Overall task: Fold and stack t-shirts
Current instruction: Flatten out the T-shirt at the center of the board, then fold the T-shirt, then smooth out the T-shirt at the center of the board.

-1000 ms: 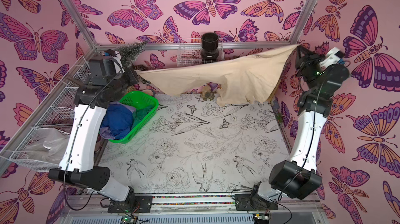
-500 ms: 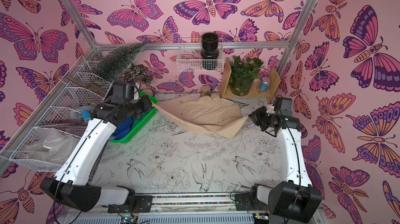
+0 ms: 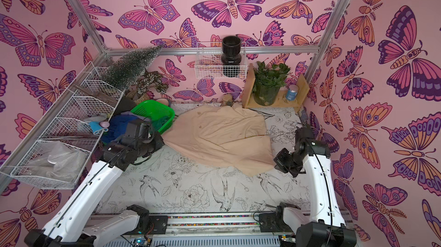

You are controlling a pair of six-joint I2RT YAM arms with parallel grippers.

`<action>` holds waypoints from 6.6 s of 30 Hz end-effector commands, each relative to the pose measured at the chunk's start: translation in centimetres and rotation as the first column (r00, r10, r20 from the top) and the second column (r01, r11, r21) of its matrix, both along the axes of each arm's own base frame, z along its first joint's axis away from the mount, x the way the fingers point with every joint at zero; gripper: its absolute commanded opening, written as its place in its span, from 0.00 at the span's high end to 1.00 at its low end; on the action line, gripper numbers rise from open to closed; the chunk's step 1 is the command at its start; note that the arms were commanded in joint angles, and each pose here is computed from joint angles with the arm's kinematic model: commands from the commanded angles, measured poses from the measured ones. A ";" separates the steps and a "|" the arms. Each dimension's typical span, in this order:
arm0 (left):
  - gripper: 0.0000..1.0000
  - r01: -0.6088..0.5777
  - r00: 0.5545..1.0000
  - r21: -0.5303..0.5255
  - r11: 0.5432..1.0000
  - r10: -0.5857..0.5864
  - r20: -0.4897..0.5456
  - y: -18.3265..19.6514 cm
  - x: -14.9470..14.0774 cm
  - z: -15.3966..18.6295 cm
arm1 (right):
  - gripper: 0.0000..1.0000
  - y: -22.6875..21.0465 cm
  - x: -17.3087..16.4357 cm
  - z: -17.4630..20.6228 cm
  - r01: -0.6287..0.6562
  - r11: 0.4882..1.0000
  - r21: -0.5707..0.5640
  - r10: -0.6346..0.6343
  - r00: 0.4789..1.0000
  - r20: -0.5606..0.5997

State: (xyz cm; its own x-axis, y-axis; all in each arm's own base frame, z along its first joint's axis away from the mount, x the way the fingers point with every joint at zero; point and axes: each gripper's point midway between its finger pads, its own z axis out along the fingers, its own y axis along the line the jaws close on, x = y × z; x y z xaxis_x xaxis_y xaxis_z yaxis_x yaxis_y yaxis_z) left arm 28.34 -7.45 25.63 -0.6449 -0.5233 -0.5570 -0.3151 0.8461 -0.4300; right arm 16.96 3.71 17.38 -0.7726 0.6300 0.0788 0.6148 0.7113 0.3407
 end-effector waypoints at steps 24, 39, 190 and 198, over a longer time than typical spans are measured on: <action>1.00 0.069 0.994 -0.072 0.995 -0.074 -0.075 2.2 -12.8 -3.7 | 1.00 0.4 -14.0 0.1 0.174 0.983 -0.049 -0.174 0.985 0.004; 1.00 0.089 0.982 0.021 0.996 -0.085 -0.166 -0.1 -5.0 -7.1 | 1.00 -0.8 -3.9 -1.7 0.155 0.986 -0.055 -0.153 0.988 0.026; 0.69 -0.091 0.949 0.331 0.939 0.182 -0.258 8.2 2.3 -11.7 | 0.71 11.5 11.6 -15.3 -0.400 0.915 -0.047 0.388 0.907 -0.163; 0.69 -0.090 0.947 0.332 0.939 0.184 -0.263 8.2 2.4 -11.9 | 0.99 11.3 11.8 -14.6 -0.410 0.910 -0.064 0.399 0.907 -0.138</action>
State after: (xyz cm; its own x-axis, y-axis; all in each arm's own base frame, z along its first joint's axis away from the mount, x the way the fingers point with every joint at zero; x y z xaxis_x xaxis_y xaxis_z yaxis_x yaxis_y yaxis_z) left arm 31.56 0.56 14.24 -0.7154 -0.4643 -0.5222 -0.5120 0.8569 -0.0604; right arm 28.12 14.94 1.91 -0.9406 0.2864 0.1824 0.3210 0.9253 0.2021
